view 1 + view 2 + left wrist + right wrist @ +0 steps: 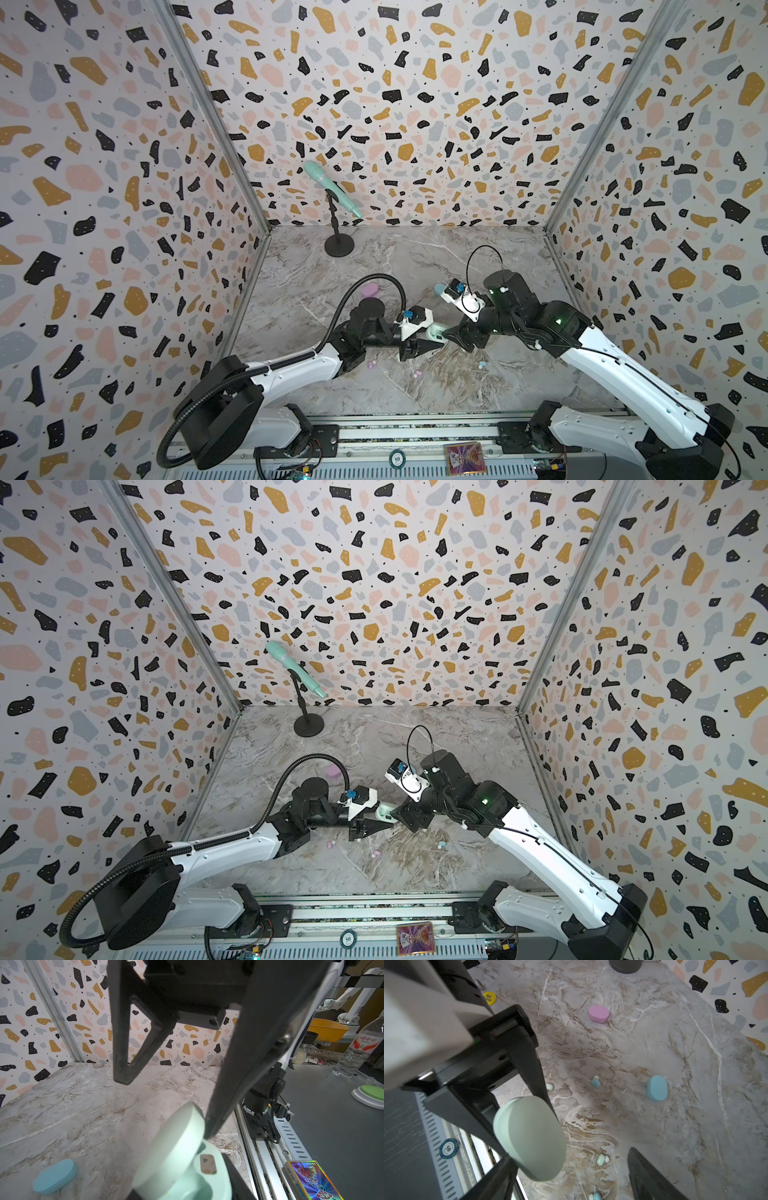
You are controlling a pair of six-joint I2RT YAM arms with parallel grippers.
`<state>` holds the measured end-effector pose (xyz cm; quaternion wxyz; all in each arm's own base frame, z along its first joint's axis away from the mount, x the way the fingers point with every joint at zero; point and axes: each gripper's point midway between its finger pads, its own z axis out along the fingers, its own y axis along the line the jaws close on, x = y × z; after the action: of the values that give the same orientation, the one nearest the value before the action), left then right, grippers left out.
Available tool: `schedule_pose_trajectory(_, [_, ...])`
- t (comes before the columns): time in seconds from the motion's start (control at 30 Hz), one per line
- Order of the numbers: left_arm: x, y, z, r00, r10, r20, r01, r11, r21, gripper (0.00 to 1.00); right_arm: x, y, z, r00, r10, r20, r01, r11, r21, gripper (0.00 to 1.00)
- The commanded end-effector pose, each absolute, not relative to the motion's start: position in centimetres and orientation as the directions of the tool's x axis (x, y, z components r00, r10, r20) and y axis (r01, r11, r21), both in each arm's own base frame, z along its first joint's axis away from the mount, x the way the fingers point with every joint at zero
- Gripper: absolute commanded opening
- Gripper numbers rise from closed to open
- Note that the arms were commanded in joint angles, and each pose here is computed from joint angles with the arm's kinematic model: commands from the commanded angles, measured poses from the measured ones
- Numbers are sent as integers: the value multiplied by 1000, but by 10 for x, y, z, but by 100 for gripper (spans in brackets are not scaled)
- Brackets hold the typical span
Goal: Insert wireless bluetooth earbuds into charging case
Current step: Open the charging case.
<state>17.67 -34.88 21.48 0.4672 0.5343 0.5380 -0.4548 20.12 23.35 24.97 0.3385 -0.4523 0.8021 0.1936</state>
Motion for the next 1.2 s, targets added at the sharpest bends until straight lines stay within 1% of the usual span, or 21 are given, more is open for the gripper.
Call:
schedule_pose_trajectory(0.0, [171,-349,232,66,109,-992,998,-9,66,29,216,229,264,-370,-554,-746,-831,556,-1,82])
schedule_pose_trajectory(0.23, [169,-348,232,61,104,-993,998,-13,60,28,230,233,274,-390,-516,-763,-825,563,41,80])
schedule_pose_trajectory(0.53, [166,-346,232,63,105,-992,998,-13,62,27,233,239,269,-405,-522,-751,-830,554,63,80])
schedule_pose_trajectory(1.17, [164,-345,227,54,115,-992,999,-14,53,25,242,237,273,-430,-487,-760,-822,559,107,80])
